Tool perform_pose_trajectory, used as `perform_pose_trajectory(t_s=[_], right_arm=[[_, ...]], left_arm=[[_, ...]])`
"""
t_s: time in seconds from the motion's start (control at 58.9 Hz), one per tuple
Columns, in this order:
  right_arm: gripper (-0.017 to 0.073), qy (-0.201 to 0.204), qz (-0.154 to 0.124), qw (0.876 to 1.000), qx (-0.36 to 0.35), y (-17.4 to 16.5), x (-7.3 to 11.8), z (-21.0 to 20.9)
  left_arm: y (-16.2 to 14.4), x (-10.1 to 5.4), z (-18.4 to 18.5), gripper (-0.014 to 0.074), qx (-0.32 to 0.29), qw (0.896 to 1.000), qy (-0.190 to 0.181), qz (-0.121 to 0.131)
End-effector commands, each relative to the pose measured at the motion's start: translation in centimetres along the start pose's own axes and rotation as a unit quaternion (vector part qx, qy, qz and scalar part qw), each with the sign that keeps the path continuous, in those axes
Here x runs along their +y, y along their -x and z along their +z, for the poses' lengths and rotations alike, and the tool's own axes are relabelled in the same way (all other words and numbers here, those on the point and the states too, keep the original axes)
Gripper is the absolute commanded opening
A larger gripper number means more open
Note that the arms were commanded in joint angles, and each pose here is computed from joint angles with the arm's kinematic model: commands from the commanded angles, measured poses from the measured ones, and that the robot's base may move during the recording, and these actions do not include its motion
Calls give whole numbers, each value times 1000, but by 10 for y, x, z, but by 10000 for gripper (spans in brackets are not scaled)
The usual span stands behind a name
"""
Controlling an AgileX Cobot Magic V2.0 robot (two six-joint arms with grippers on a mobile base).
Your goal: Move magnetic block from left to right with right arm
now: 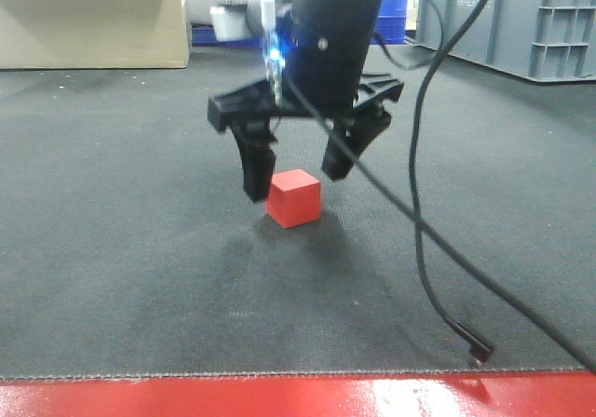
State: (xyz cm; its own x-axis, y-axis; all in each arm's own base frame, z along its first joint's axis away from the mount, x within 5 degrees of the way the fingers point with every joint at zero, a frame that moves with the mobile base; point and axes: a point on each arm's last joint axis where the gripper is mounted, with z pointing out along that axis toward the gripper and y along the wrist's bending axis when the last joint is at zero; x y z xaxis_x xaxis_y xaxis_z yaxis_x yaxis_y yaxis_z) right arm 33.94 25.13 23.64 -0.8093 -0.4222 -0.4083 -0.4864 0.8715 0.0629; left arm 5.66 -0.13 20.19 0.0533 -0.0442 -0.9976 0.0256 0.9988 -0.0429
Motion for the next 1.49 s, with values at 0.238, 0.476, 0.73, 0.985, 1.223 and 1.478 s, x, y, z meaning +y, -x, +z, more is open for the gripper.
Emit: perform_pose_trajectory(t_s=[0.238, 0.476, 0.73, 0.985, 1.223, 1.478], right_arm=[[325, 26, 10, 990, -141, 4, 0, -111], [59, 35, 9, 978, -207, -35, -4, -144], [59, 46, 11, 956, -288, -107, -15, -157], [59, 59, 11, 922, -382, -186, -26, -169], [59, 70, 10, 889, -453, -239, -34, -193], [59, 82, 9, 844, -530, -269, -37, -226]], left_arm=[[6, 0, -1, -116, -44, 999, -2, -2], [6, 0, -1, -116, -44, 999, -2, -2], [6, 0, -1, -116, -44, 999, -2, -2], [6, 0, -1, -116, -44, 999, -2, -2], [6, 0, -1, -116, -44, 999, -2, -2], [6, 0, -1, -115, -44, 999, -2, -2]])
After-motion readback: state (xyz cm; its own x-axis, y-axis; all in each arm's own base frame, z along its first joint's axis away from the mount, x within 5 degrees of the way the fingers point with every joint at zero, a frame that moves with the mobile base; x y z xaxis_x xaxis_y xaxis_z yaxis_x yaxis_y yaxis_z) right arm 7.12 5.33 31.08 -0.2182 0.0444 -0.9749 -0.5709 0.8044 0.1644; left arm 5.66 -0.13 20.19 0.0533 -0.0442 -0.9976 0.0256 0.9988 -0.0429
